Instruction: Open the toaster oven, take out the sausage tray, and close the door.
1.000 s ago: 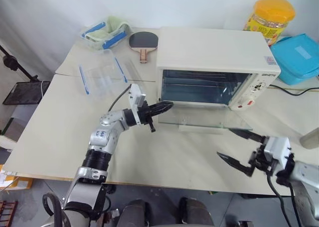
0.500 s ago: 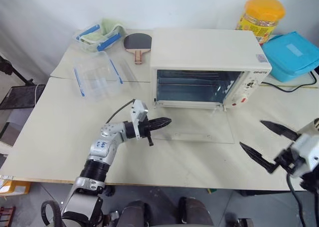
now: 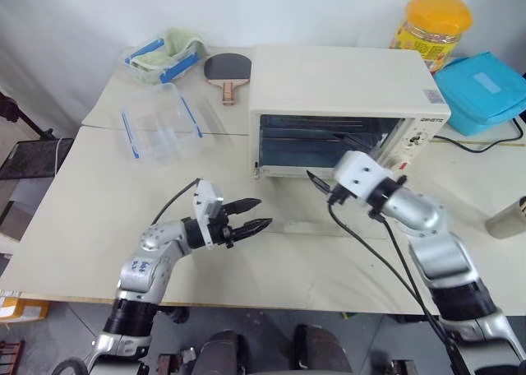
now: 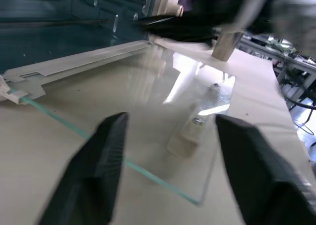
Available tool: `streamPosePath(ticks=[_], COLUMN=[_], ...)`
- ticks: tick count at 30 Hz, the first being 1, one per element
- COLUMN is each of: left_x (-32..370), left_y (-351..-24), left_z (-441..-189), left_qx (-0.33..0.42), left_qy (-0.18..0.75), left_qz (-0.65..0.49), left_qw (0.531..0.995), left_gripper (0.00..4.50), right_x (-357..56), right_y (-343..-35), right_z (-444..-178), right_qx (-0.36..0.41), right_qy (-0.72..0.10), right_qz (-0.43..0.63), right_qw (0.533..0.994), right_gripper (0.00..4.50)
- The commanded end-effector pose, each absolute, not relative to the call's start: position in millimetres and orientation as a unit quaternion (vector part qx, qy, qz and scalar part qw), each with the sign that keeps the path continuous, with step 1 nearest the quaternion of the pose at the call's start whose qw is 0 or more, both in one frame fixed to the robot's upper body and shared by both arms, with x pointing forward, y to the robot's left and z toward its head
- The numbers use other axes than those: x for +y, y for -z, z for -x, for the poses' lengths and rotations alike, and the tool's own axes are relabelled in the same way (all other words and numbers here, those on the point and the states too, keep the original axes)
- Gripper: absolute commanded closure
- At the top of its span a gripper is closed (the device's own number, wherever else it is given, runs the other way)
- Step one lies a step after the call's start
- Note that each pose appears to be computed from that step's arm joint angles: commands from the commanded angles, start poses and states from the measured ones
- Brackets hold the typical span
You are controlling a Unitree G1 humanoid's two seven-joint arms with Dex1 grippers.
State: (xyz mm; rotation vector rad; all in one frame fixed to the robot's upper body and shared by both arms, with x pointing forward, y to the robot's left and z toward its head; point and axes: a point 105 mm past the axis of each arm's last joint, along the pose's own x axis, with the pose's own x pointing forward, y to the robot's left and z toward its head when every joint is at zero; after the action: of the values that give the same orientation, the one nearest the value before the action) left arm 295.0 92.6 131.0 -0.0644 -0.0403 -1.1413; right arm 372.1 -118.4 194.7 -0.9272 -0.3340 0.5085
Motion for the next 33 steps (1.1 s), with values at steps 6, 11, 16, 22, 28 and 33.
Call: streamPosePath(ticks=[6, 11, 16, 22, 28, 33], left_x=[119, 122, 118, 104, 78, 65], left_y=[-163, -164, -166, -176, -190, -222], left_z=[-289, -286, -285, -288, -319, -350], left_qx=[-0.091, -0.093, -0.101, -0.121, -0.139, -0.179], left_qy=[0.476, 0.465, 0.468, 0.495, 0.504, 0.501], left_qz=[0.015, 0.019, 0.010, -0.006, 0.009, 0.009], left_qw=[0.875, 0.880, 0.878, 0.860, 0.852, 0.846], left_gripper=[0.01, 0.01, 0.00, 0.00, 0.00, 0.00], right_x=[-110, -103, -95, -95, -93, -92], right_y=[-213, -211, -222, -224, -228, -240], right_z=[-419, -435, -441, -440, -439, -433], right_qx=[-0.191, -0.171, -0.186, -0.198, -0.208, -0.236], right_qy=[-0.155, -0.147, -0.130, -0.117, -0.115, -0.112], right_qz=[0.542, 0.550, 0.559, 0.553, 0.567, 0.564], right_qw=[0.803, 0.804, 0.798, 0.800, 0.788, 0.783], right_gripper=[0.00, 0.00, 1.34, 3.40, 4.44, 4.44])
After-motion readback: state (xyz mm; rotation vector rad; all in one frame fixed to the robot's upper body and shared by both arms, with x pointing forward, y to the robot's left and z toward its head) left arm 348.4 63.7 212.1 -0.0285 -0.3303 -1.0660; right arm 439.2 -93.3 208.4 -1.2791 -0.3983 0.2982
